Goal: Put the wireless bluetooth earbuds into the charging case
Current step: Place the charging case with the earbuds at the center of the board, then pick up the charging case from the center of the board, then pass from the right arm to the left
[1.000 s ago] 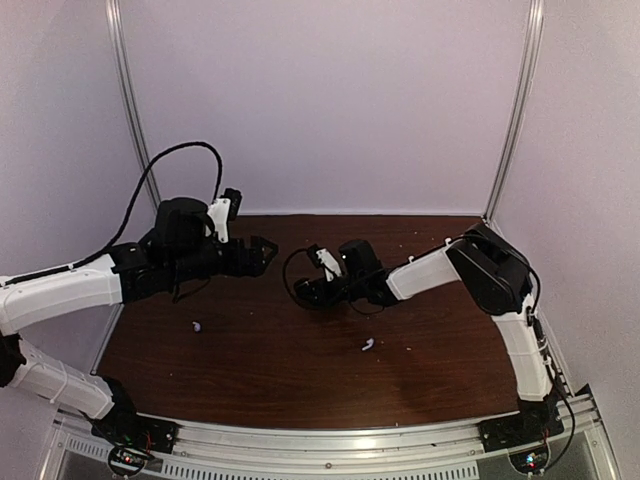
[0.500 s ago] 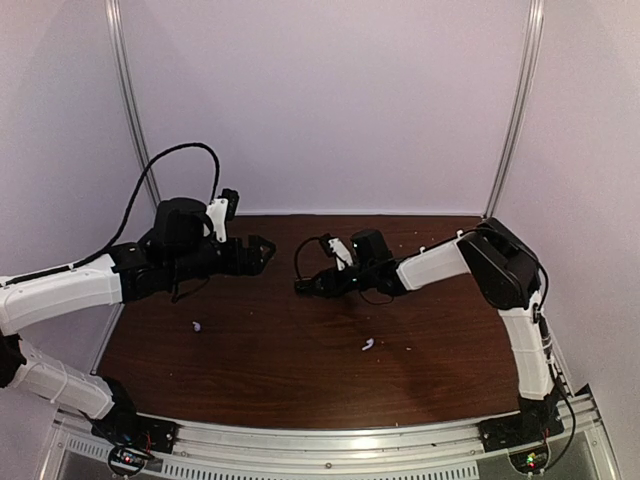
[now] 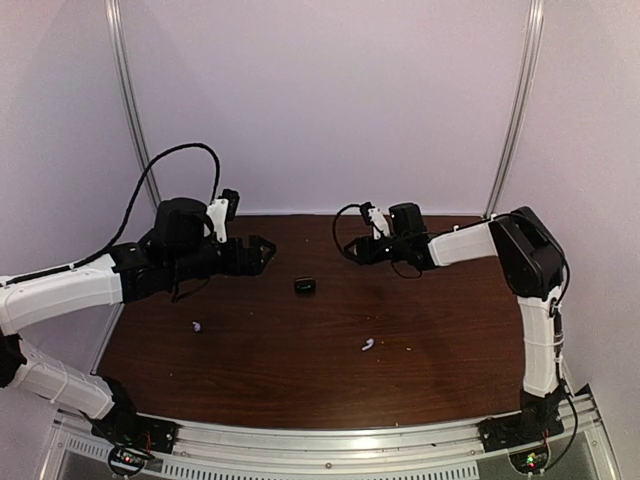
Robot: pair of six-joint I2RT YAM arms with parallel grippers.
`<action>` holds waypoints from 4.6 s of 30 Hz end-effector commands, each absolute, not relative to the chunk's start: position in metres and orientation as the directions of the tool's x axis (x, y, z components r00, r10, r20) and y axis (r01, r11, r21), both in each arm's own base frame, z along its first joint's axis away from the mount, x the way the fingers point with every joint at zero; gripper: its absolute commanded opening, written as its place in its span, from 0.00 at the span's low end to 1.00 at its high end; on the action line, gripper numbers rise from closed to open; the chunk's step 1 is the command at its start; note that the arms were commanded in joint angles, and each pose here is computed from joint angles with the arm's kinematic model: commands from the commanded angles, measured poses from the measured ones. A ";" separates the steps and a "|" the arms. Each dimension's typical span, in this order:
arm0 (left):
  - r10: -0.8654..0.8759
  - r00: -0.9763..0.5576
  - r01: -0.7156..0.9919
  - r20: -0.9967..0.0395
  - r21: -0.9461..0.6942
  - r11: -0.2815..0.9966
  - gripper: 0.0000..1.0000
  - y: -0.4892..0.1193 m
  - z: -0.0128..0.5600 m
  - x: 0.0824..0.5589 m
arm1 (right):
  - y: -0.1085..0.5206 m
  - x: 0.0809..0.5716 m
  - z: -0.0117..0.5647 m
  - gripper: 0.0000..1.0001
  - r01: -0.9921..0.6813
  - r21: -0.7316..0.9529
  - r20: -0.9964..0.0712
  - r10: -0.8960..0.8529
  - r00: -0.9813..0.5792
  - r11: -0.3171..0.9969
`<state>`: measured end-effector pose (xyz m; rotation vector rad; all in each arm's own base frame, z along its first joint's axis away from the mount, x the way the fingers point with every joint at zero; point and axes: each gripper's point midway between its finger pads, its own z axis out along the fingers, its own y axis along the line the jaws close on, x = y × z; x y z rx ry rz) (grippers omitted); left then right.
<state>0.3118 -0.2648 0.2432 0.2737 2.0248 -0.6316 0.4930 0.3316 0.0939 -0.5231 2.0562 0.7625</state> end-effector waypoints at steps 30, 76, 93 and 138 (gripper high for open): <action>-0.088 -0.485 0.447 -0.870 -0.333 0.830 0.98 -0.267 0.255 0.318 | 0.293 0.562 0.017 0.66 -0.465 0.061 -0.711 -0.289 -0.641 0.883; -0.107 -0.561 0.582 -0.821 -0.483 0.655 0.93 -0.276 0.250 0.313 | 0.320 0.373 0.169 0.30 -0.838 -0.068 -0.957 -0.274 -0.099 0.541; 0.119 -0.559 0.821 -0.820 -0.528 0.218 0.66 -0.353 0.250 0.238 | 0.353 0.242 0.236 0.25 -0.728 -0.466 -0.877 -0.369 0.307 0.503; 0.096 -0.459 0.889 -0.883 -0.457 0.044 0.44 -0.422 0.251 0.209 | 0.382 0.221 0.253 0.24 -0.641 -0.540 -0.840 -0.399 0.368 0.546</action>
